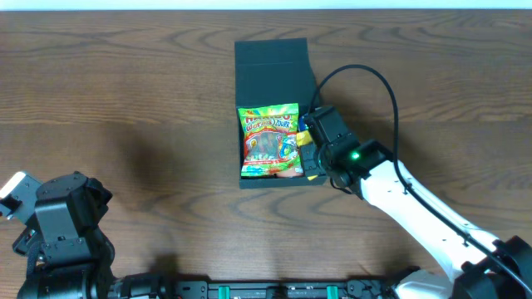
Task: Pack container
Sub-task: 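Push the yellow candy down beside the gummy bag with the right gripper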
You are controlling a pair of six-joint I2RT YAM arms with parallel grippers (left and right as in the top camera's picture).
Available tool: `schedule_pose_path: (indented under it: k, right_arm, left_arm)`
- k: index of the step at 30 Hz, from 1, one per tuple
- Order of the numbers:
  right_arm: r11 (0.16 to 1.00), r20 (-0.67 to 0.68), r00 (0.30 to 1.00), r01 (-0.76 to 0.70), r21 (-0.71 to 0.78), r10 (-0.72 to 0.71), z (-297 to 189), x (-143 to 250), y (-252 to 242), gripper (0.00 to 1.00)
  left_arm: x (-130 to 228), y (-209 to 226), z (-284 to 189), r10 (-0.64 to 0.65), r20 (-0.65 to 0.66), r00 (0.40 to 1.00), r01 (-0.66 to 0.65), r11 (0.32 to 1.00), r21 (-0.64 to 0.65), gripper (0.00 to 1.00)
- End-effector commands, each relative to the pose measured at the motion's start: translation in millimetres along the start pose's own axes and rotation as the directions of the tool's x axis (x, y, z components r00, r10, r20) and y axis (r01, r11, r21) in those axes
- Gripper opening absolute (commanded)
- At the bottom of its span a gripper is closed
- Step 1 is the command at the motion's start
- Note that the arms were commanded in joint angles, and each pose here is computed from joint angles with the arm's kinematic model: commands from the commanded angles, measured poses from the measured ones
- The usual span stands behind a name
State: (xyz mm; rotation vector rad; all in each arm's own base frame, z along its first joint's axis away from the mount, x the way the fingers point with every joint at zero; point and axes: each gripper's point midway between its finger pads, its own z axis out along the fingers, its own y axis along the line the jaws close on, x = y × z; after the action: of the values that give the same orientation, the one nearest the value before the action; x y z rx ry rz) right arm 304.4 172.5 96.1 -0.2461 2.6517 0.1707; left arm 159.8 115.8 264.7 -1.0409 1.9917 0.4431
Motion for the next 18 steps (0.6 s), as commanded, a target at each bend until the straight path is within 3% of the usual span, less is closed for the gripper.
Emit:
schedule_pose_path:
  k: [1,9,13,18]
  right_arm:
    - [1.000,0.071,0.997,-0.017,0.010,0.016,-8.4,-21.9,3.9,0.02]
    - [0.980,0.055,0.979,-0.196,-0.030,0.197,-8.2,-18.7,11.4,0.02]
    - [0.981,0.032,0.981,-0.189,-0.045,0.190,-4.2,-8.9,20.1,0.02]
    - [0.988,0.082,0.985,-0.156,0.004,0.155,-2.1,-15.6,12.7,0.21]
  left_arm:
    - [-3.8,3.0,-2.1,-0.020,0.012,1.000,0.020,1.000,-0.010,0.95]
    - [-3.8,3.0,-2.1,-0.020,0.012,1.000,0.020,1.000,-0.010,0.95]
    - [-3.8,3.1,-2.1,-0.020,0.012,1.000,0.020,1.000,-0.011,0.95]
    - [-3.8,3.0,-2.1,-0.020,0.012,1.000,0.020,1.000,-0.010,0.95]
